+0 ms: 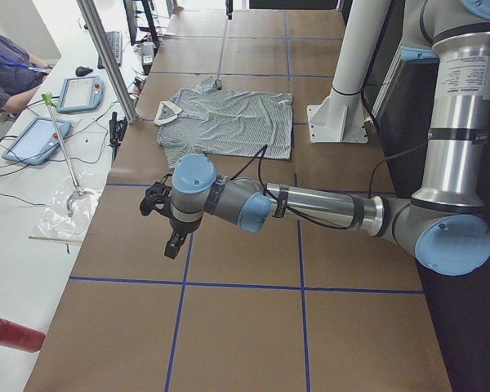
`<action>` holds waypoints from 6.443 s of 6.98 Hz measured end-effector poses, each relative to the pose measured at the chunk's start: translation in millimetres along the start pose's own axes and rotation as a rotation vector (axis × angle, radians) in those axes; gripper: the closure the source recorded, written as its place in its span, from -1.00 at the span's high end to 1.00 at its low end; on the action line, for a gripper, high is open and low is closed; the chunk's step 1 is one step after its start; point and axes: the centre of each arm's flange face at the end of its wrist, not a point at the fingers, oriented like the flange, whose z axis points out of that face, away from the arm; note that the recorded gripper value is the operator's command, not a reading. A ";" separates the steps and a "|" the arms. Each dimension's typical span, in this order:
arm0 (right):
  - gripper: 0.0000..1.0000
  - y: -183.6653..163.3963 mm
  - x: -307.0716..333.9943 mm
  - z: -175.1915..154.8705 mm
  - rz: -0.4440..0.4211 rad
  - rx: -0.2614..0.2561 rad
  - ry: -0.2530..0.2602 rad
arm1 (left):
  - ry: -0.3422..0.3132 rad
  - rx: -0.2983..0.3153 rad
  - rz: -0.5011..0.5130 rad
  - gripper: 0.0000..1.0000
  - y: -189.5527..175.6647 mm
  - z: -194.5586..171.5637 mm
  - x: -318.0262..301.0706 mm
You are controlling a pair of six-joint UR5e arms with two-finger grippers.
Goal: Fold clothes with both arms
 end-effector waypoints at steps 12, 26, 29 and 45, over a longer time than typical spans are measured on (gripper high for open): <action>0.51 -92.4 -255.1 215.3 0.225 0.079 0.130 | 0.082 0.078 0.032 1.00 -12.5 -1.9 9.8; -1.00 -109.6 -312.5 163.9 0.171 0.167 0.047 | 0.178 0.075 0.038 1.00 -14.7 -4.4 20.5; -1.00 -121.3 -396.6 153.1 0.246 0.208 -0.006 | 0.178 0.075 0.039 1.00 -14.5 -4.5 20.6; 1.00 -147.0 -486.1 161.8 0.257 0.227 -0.004 | 0.218 0.060 -0.166 1.00 -145.2 27.1 186.4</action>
